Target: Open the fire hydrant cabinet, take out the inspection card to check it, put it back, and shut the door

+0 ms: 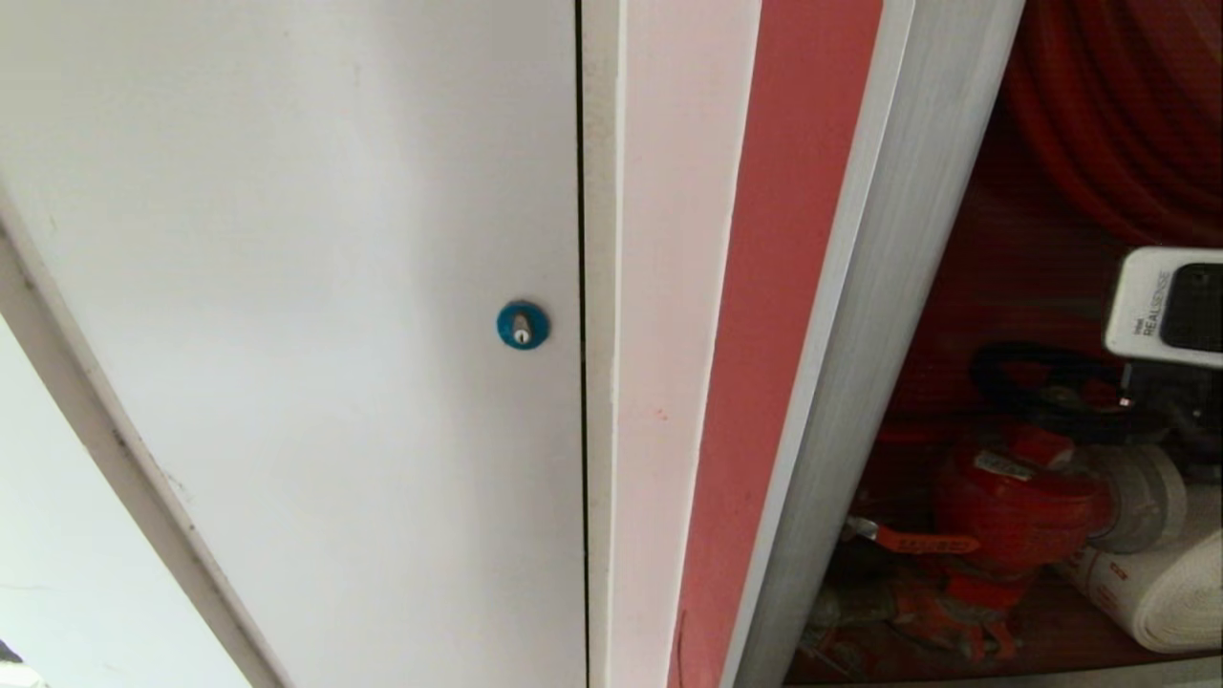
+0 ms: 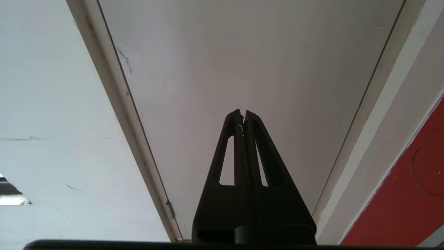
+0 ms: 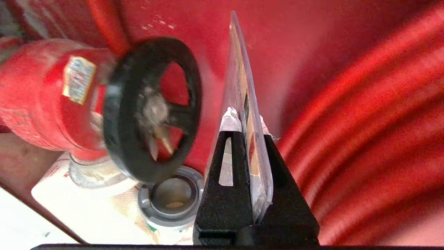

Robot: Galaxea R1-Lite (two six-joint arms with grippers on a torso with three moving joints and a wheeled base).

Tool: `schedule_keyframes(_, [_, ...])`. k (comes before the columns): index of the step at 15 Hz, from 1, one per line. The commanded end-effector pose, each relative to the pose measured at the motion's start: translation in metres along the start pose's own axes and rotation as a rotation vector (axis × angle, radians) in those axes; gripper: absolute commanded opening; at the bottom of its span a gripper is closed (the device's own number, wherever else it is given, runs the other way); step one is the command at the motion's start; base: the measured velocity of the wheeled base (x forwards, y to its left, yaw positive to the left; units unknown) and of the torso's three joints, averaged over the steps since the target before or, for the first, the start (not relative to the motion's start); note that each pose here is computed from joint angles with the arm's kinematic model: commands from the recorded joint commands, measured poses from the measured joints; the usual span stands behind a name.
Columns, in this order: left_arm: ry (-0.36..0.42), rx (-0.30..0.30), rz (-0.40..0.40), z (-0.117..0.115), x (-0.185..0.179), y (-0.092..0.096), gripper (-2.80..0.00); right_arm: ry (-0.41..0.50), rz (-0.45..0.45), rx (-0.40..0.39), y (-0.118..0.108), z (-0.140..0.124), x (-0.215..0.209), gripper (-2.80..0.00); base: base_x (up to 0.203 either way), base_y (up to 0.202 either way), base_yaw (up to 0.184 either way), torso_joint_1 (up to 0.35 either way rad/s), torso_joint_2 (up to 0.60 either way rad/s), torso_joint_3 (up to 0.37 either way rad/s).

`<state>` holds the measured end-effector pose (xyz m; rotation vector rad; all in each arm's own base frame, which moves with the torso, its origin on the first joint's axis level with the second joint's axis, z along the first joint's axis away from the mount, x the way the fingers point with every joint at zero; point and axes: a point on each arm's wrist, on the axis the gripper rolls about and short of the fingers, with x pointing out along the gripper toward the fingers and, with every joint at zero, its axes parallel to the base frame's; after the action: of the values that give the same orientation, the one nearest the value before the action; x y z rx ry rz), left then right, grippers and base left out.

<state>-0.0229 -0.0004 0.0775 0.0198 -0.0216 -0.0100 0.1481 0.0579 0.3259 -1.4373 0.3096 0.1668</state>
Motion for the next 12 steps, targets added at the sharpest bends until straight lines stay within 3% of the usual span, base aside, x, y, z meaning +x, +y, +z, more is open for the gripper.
schedule_keyframes(1, [0.006,0.0,-0.001,-0.002,0.001,0.0,-2.8,0.022,0.029,-0.034,0.006,0.007,0.01,-2.8,0.0,0.0,0.0,0.0,0.0,0.0])
schedule_keyframes(12, [0.006,0.002,-0.001,-0.002,0.001,0.0,-2.8,0.054,0.035,-0.079,0.018,0.016,0.03,-2.8,0.0,0.0,0.0,0.0,0.0,0.0])
